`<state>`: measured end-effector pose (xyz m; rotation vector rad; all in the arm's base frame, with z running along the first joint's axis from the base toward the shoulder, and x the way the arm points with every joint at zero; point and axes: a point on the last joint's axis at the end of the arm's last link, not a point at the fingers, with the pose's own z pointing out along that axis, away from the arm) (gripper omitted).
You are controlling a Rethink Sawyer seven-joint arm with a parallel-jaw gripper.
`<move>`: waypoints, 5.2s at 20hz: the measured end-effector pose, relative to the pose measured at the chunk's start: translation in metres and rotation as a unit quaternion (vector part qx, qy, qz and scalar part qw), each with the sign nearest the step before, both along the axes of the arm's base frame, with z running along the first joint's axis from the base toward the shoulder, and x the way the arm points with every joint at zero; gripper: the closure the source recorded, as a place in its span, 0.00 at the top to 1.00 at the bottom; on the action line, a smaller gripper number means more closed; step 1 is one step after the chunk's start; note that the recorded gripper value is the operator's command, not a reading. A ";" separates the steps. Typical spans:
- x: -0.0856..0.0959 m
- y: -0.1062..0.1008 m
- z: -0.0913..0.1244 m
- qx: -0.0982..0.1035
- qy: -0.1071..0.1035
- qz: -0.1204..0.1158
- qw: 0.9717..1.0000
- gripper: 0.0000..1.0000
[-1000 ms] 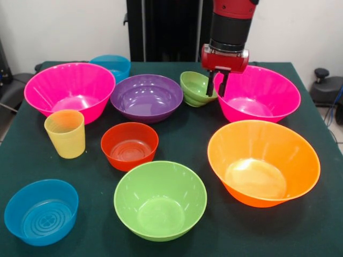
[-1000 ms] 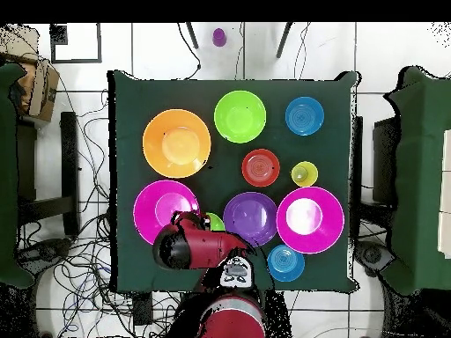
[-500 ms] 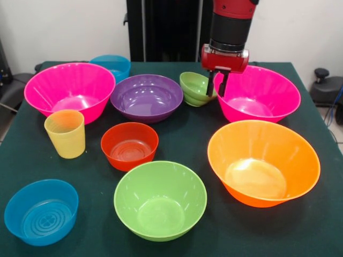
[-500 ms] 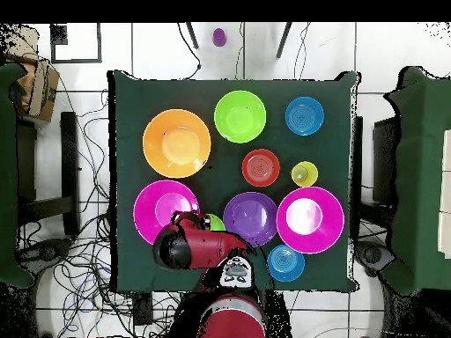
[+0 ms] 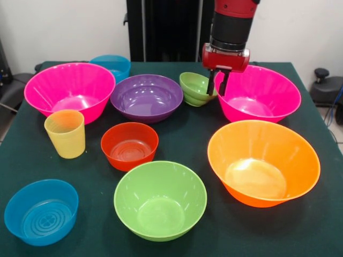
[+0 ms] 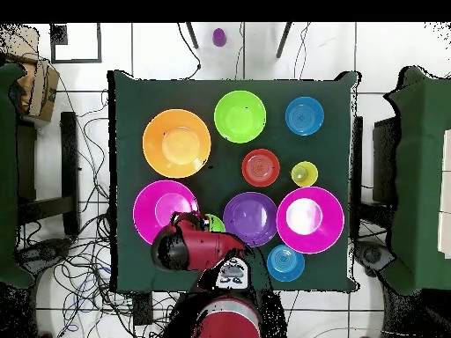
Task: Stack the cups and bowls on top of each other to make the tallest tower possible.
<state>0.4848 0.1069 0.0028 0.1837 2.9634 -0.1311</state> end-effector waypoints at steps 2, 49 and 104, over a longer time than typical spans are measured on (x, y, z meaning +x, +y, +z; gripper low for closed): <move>0.000 0.001 0.000 -0.001 0.000 0.001 1.000 0.00; -0.013 -0.005 -0.047 -0.011 -0.038 0.014 0.999 0.00; -0.007 0.042 0.078 0.002 0.023 0.003 1.000 0.00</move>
